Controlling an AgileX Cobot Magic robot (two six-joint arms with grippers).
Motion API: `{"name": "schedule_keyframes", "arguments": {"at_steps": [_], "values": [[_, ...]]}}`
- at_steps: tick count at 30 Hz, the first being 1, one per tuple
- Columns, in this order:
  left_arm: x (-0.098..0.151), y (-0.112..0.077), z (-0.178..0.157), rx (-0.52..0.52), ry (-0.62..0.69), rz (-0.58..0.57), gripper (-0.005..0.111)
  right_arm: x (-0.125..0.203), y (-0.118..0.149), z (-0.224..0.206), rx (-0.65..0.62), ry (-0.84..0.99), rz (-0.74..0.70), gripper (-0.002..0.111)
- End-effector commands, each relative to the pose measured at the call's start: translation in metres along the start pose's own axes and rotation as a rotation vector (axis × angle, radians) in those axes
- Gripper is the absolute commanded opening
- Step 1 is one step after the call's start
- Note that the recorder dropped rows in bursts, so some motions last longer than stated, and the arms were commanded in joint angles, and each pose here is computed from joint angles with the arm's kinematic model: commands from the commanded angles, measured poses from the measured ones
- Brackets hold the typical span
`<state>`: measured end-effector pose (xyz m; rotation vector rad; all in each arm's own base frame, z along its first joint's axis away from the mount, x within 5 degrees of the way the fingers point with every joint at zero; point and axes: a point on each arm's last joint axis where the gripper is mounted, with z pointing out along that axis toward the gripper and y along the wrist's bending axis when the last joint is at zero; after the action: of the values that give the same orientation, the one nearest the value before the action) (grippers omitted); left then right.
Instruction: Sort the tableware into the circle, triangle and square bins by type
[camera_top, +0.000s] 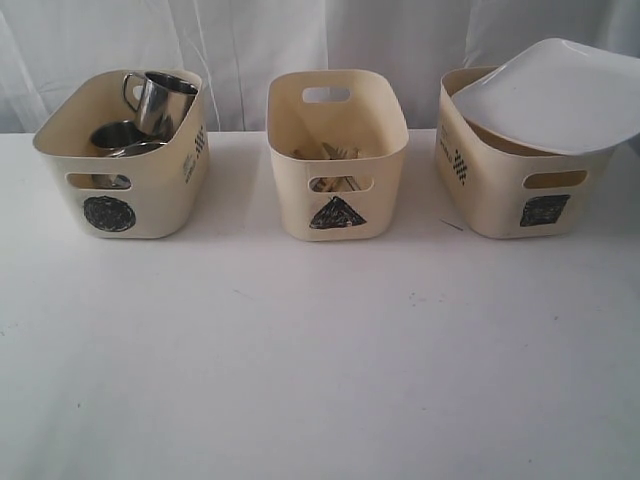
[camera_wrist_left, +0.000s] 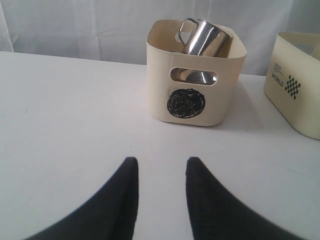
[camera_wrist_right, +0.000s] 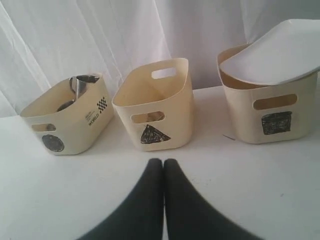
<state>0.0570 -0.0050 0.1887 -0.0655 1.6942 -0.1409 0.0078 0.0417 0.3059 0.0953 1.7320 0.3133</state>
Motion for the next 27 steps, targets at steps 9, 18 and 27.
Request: {"name": "schedule_keyframes", "arguments": {"at_steps": [9,18,27], "values": [[0.001,0.000,0.000,0.001,-0.001,-0.013,0.038,-0.028,-0.010,-0.005,0.107,-0.330,-0.015,0.000],[0.001,0.000,0.000,0.001,-0.001,-0.013,0.038,0.038,-0.066,0.035,0.351,-0.172,-0.004,0.000],[0.001,0.000,0.000,0.001,-0.001,-0.013,0.038,0.068,-0.084,0.051,0.387,-0.282,-0.189,0.000]]}}
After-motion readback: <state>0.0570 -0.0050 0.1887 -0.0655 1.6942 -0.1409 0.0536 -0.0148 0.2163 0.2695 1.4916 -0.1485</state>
